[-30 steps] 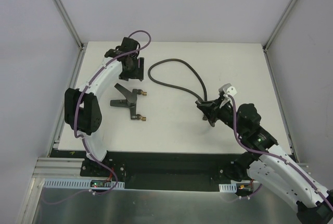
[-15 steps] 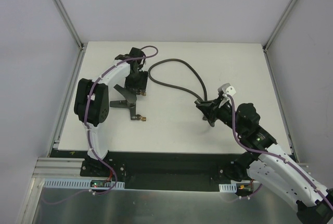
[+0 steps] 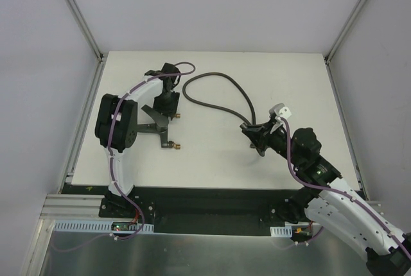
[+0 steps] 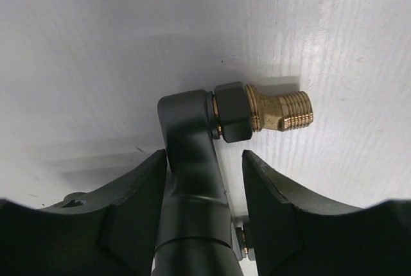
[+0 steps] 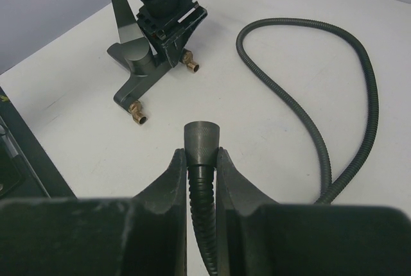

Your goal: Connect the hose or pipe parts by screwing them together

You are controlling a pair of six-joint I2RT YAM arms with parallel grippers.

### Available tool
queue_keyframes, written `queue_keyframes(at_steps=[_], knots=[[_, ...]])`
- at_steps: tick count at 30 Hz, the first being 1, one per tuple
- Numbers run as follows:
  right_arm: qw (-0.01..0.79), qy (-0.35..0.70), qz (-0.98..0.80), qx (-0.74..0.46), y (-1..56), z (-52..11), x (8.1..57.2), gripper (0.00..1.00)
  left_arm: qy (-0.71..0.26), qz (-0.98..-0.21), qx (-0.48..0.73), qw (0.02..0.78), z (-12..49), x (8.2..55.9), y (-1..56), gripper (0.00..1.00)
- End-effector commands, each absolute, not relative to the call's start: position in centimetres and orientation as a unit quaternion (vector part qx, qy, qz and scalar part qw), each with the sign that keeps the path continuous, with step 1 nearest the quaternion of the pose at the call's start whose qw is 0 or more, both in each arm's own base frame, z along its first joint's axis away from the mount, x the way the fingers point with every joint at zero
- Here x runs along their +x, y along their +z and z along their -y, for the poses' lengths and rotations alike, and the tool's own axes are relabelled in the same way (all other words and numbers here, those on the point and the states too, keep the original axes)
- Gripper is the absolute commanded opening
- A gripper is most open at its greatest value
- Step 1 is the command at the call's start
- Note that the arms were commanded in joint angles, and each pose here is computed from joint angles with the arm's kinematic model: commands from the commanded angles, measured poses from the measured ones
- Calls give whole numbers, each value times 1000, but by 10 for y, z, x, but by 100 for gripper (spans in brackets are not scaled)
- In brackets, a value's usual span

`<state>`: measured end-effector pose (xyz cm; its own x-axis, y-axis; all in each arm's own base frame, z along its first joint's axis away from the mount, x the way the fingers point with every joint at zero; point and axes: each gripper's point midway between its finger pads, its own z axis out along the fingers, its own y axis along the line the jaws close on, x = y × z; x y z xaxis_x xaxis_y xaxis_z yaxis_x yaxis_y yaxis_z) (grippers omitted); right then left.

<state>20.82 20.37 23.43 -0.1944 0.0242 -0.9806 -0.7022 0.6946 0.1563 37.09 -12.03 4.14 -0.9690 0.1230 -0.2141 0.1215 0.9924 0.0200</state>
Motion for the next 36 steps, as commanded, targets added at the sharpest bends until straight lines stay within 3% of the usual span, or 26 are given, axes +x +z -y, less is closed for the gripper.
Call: queue_keyframes(at_steps=[1, 6, 9, 10, 16, 21, 36], knots=[[612, 322, -683, -233, 254, -205, 208, 1, 16, -995, 66, 79, 116, 357, 27, 48], [613, 315, -686, -233, 249, -204, 210, 1, 9, -995, 66, 80, 117, 356, 21, 34], [615, 308, -686, -236, 243, -203, 213, 1, -4, -994, 72, 83, 122, 357, 22, 14], [622, 311, -677, -239, 246, -206, 214, 1, -12, -993, 74, 87, 125, 358, 24, 0], [666, 291, -612, -311, 248, -227, 230, 1, -56, -987, 104, 107, 141, 359, 42, 0], [641, 274, -578, -426, 214, -263, 245, 1, -76, -979, 150, 115, 163, 345, 54, 0], [670, 190, -518, -497, 163, -312, 303, 1, -195, -954, 176, 142, 207, 331, 100, 0]])
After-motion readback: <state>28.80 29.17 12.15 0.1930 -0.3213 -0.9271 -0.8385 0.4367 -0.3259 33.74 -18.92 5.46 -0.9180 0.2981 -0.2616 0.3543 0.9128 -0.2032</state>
